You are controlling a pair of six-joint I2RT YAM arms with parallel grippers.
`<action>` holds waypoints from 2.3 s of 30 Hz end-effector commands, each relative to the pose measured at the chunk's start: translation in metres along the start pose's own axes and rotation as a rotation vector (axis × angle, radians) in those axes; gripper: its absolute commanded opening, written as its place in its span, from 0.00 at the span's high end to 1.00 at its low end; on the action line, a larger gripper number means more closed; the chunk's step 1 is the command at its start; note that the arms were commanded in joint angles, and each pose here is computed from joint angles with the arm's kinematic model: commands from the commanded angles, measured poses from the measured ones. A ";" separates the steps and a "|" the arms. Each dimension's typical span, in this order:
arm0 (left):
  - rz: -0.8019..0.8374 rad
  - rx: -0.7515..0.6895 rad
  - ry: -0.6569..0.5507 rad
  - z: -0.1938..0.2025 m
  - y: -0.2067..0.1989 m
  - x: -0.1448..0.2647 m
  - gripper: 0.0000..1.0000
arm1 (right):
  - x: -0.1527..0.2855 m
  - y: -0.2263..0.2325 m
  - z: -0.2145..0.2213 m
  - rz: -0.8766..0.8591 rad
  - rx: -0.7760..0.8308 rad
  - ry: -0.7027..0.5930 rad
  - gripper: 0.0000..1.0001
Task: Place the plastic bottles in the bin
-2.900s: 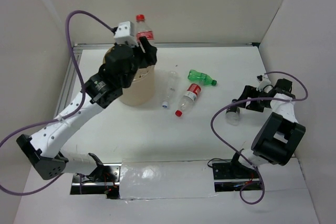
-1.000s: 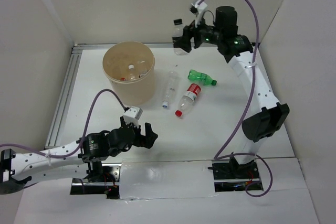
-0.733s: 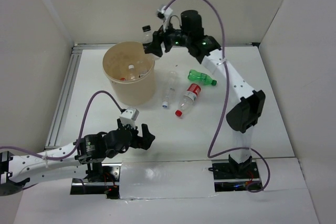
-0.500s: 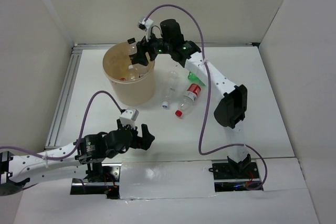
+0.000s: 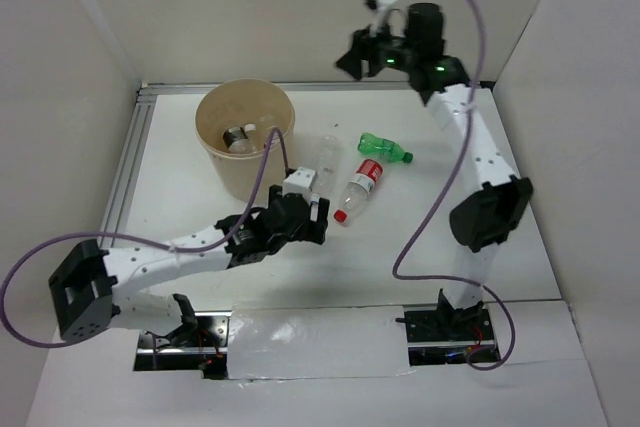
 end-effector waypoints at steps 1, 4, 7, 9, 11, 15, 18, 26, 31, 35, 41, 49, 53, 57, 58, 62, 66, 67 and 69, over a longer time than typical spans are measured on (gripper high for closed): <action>0.016 -0.017 -0.109 -0.051 -0.007 -0.023 0.06 | 0.088 -0.055 0.009 0.182 -0.084 0.021 0.51; -0.037 -0.040 -0.083 -0.068 -0.005 -0.055 0.08 | 0.129 -0.075 0.078 0.223 -0.183 0.163 1.00; -0.124 -0.059 -0.068 -0.082 -0.005 -0.087 0.08 | 0.173 -0.075 0.121 0.234 -0.246 0.213 0.72; -0.174 -0.053 -0.080 -0.100 0.001 -0.103 0.06 | 0.192 -0.072 0.165 0.245 -0.340 0.255 0.60; -0.219 -0.072 -0.047 -0.098 0.005 -0.126 0.04 | 0.213 -0.060 0.188 0.263 -0.351 0.259 0.37; -0.344 -0.070 0.038 -0.086 0.030 -0.162 0.03 | 0.235 -0.044 0.210 0.298 -0.319 0.258 0.05; -0.409 -0.051 0.067 -0.082 0.049 -0.181 0.03 | 0.245 -0.035 0.223 0.309 -0.319 0.271 0.05; -0.401 -0.115 0.190 -0.057 0.072 -0.216 0.05 | 0.241 -0.027 0.232 0.271 -0.385 0.262 0.05; -0.306 -0.129 0.259 -0.029 0.066 -0.227 0.14 | 0.225 -0.019 0.228 0.221 -0.393 0.277 0.05; -0.226 -0.122 0.258 -0.024 0.055 -0.226 0.31 | 0.212 -0.017 0.231 0.202 -0.413 0.301 0.05; -0.169 -0.079 0.130 -0.071 0.046 -0.201 0.75 | 0.201 -0.020 0.231 0.187 -0.411 0.316 0.08; -0.114 0.001 -0.294 -0.242 0.035 -0.074 0.87 | 0.183 -0.020 0.236 0.161 -0.461 0.326 0.30; -0.148 0.020 -0.458 -0.290 0.051 -0.002 0.87 | 0.171 -0.020 0.242 0.151 -0.477 0.336 0.22; -0.302 0.062 -0.512 -0.294 0.104 0.035 0.87 | 0.152 -0.022 0.243 0.140 -0.481 0.361 0.10; -0.355 0.078 -0.511 -0.292 0.127 0.039 0.87 | 0.147 -0.024 0.243 0.146 -0.484 0.361 0.10; -0.494 0.126 -0.466 -0.269 0.179 0.040 0.87 | 0.121 -0.030 0.254 0.153 -0.499 0.416 0.10; -0.563 0.146 -0.444 -0.254 0.211 0.036 0.80 | 0.099 -0.030 0.269 0.191 -0.545 0.482 0.07; -0.577 0.148 -0.435 -0.250 0.217 0.034 0.77 | 0.093 -0.027 0.270 0.191 -0.545 0.492 0.03; -0.578 0.154 -0.398 -0.243 0.228 0.018 0.67 | 0.086 -0.033 0.279 0.236 -0.571 0.512 0.02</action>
Point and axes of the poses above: each gripper's point midway between its finger pads, its own x axis back along the fingers, its own y axis along the line the jaws close on, z = x × y, the point moved 2 cm from there along x, back along the fingers, and after that the axes turned 10 degrees about -x, right-handed, at the moved point
